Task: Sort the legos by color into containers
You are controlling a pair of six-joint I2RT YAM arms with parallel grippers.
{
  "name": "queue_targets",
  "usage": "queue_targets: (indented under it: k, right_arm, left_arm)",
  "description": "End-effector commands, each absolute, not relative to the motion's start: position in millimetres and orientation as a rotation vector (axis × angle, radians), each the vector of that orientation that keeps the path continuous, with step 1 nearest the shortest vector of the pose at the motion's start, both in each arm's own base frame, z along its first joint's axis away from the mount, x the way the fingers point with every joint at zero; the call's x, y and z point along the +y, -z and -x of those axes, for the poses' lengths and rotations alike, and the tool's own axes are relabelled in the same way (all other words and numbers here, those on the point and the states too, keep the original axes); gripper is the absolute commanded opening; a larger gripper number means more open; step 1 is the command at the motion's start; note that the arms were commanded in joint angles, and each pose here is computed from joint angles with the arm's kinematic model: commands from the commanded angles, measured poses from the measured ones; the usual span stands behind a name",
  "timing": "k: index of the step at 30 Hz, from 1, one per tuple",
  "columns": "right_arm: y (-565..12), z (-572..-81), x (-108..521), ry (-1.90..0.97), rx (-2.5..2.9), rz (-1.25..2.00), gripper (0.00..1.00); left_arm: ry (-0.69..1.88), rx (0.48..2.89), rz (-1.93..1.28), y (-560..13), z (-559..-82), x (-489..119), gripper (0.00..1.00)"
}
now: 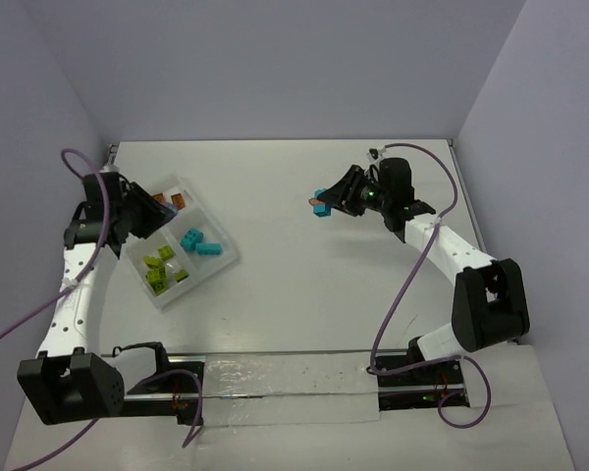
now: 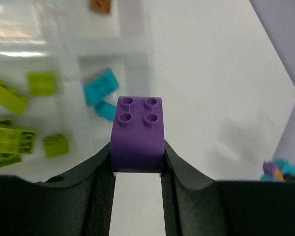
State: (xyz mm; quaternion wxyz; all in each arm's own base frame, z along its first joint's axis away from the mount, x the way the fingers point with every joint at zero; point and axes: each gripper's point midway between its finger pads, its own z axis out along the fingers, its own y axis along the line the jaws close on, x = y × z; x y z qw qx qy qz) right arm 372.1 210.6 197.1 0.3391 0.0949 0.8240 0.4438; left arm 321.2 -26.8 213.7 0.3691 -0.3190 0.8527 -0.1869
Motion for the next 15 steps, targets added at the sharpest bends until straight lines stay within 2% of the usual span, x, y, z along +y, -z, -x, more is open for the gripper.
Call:
queue_targets:
  k: [1, 9, 15]
  right_arm:
    - [-189, -358, 201, -1.074, 2.172, -0.198, 0.0]
    - [-183, -351, 203, -1.098, 2.201, -0.182, 0.0]
    - [-180, -345, 201, -1.095, 2.199, -0.192, 0.0]
  left_arm:
    - [0.201, 2.155, 0.902, -232, -325, 32, 0.0]
    - [0.139, 2.127, 1.067, -219, -367, 79, 0.0]
    - [0.0, 2.183, 1.076, -204, -376, 101, 0.0]
